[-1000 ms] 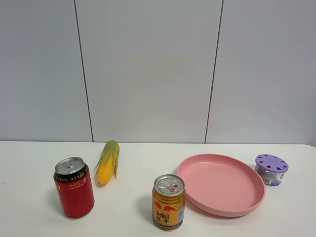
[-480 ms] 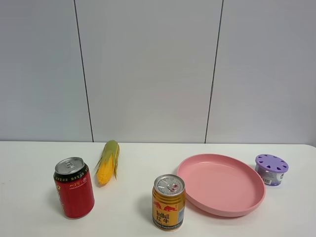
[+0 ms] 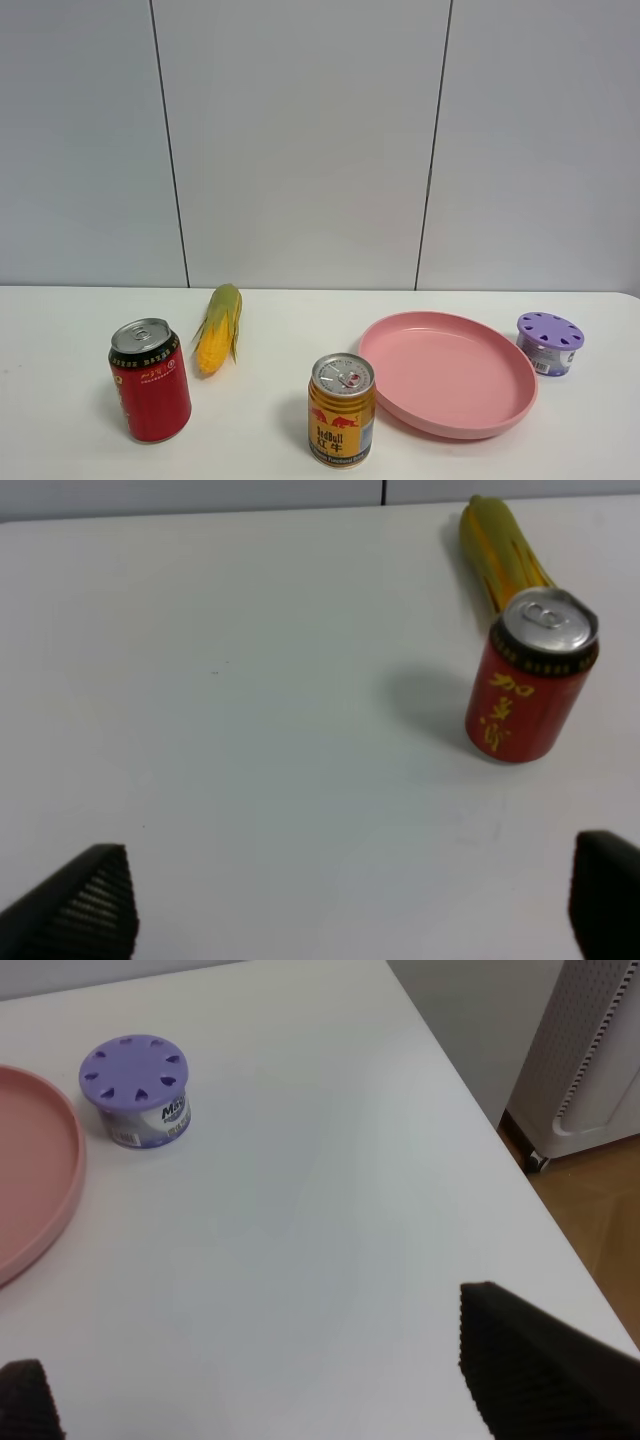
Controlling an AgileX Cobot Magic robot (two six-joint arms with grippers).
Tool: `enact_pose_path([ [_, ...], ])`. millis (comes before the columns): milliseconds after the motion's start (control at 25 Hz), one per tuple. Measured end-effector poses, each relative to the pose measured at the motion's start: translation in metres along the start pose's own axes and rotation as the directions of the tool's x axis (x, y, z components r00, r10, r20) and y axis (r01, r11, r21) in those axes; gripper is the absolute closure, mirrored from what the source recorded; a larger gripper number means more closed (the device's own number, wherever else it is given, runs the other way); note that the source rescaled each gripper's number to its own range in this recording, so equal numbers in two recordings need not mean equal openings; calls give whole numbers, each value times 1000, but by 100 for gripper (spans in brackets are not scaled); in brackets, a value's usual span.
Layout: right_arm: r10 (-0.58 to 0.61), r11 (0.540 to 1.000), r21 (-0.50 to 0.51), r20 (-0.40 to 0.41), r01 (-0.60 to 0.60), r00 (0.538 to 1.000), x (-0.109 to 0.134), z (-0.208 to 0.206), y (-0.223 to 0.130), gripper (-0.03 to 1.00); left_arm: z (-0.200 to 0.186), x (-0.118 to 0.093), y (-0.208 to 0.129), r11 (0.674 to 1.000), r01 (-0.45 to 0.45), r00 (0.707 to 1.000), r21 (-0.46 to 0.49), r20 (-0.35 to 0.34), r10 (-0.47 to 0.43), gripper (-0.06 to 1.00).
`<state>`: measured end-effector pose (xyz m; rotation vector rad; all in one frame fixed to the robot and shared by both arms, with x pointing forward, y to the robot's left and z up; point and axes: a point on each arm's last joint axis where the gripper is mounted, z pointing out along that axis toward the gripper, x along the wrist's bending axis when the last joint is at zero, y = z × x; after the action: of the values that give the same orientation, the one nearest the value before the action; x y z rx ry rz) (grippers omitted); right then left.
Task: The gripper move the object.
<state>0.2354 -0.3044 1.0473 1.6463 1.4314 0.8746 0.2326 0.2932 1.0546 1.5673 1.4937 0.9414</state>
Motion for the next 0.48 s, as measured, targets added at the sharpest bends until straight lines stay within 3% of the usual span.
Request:
enact_pose_path([
  [480, 0, 1000, 0, 0, 0, 1000, 0, 0, 0, 69, 0, 0, 0, 1000, 0, 1000, 0, 0, 0, -6],
])
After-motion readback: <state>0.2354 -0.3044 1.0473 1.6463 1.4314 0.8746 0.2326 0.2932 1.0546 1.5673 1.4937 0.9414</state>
